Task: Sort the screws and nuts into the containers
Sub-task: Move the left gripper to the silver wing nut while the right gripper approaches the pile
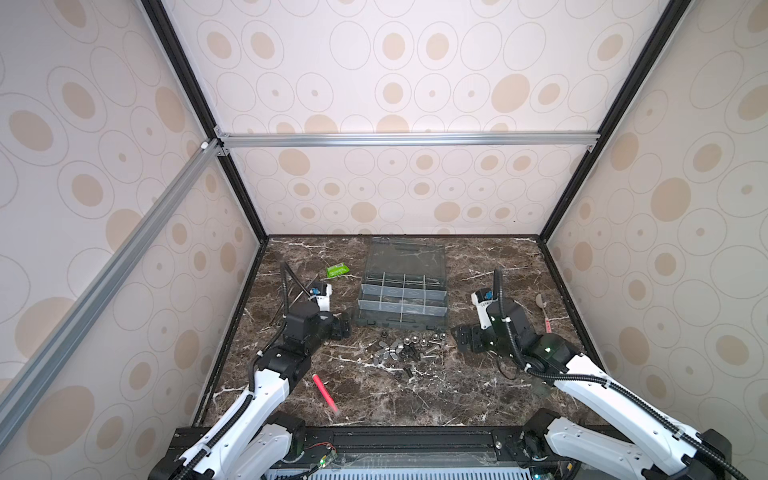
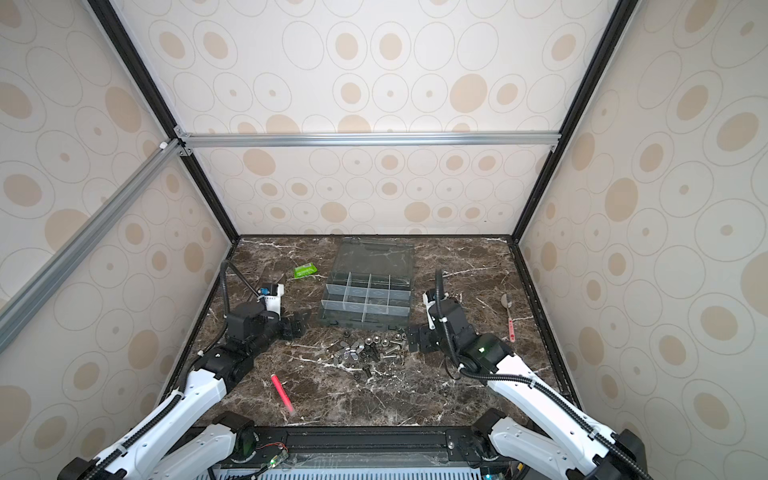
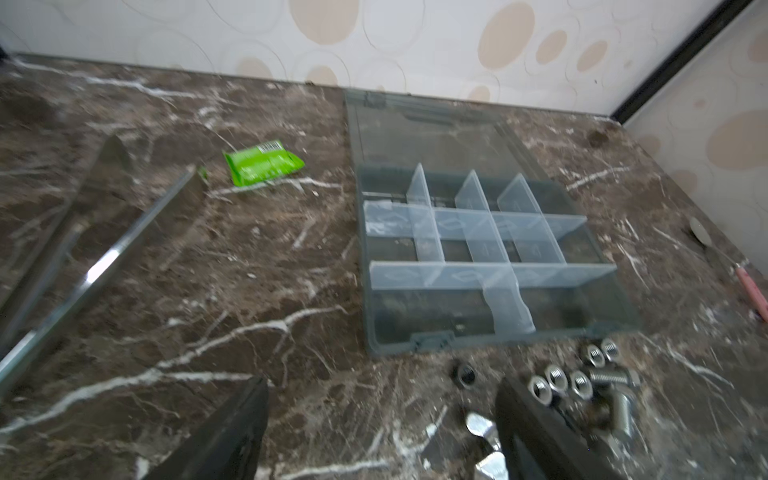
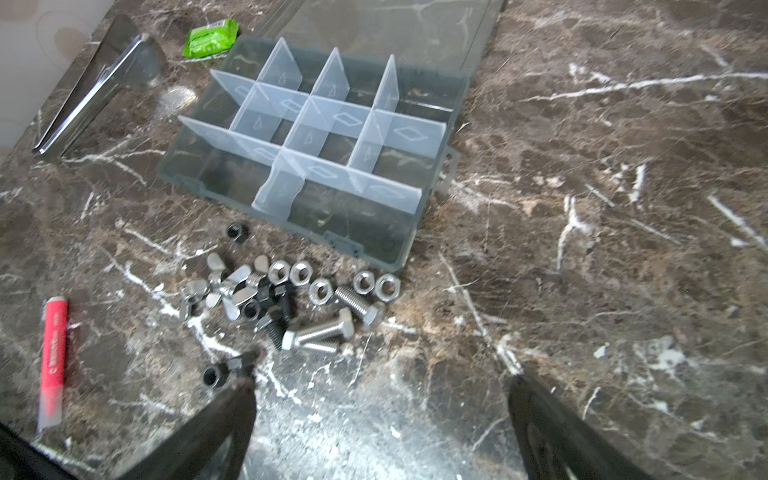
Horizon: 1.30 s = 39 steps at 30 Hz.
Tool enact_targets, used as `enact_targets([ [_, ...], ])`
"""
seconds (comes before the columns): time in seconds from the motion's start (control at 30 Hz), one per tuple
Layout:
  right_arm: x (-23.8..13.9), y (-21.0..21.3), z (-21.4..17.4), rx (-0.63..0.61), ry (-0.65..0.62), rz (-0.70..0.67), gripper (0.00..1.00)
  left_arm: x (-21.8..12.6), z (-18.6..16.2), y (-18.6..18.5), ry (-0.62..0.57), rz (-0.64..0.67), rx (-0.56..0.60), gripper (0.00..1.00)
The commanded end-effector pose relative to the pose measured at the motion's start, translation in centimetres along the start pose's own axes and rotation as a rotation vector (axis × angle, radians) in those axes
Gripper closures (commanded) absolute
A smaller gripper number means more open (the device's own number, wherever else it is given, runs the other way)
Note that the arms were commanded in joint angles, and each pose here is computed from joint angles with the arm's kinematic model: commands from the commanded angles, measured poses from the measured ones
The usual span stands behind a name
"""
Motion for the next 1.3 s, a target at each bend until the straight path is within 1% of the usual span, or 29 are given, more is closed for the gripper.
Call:
enact_targets([
  [0.0,0.7,-0.6,-2.4,0.108,0.031,-0.075,0.02,-0.1,-1.2,-0.6,0.06,0.001,-0.03,0.21],
  [0.07,1.4,-0.5,-3.7,0.111,0.067,-0.088,0.02,0.1,-1.7,-0.8,0.093,0.006,-0.037,0.25],
  [0.23,2.6,0.2,-6.2,0.06,0.155,-0.171,0.02,0.6,-2.7,-1.3,0.136,-0.019,-0.046,0.28],
  [0.37,3.3,1.6,-7.0,0.003,0.181,-0.19,0.02,1.1,-3.3,-2.0,0.17,-0.051,-0.05,0.32],
  [0.53,4.2,2.8,-7.1,-0.015,0.209,-0.172,0.02,1.8,-3.7,-2.8,0.187,-0.102,-0.042,0.36],
  [0.7,4.2,3.3,-6.8,-0.012,0.203,-0.171,0.02,2.5,-4.3,-4.1,0.236,-0.159,-0.006,0.4],
  [0.83,4.0,2.9,-6.7,0.011,0.187,-0.184,0.02,2.6,-4.7,-5.3,0.24,-0.21,0.039,0.43],
  [1.1,3.5,2.5,-6.6,0.043,0.152,-0.177,0.02,3.8,-5.2,-7.4,0.297,-0.251,0.122,0.46],
  [1.27,3.2,2.5,-6.6,0.041,0.158,-0.181,0.02,4.7,-5.4,-8.1,0.32,-0.263,0.151,0.52],
])
Point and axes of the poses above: each gripper's point midway between its finger pads, its own x axis out along the fingers, its own y axis along the line the jaws close on, z = x × y, the point moved 10 cm from there along -x, back along the fingers, and after that the axes turned 15 degrees about x, right-handed, at the moved point
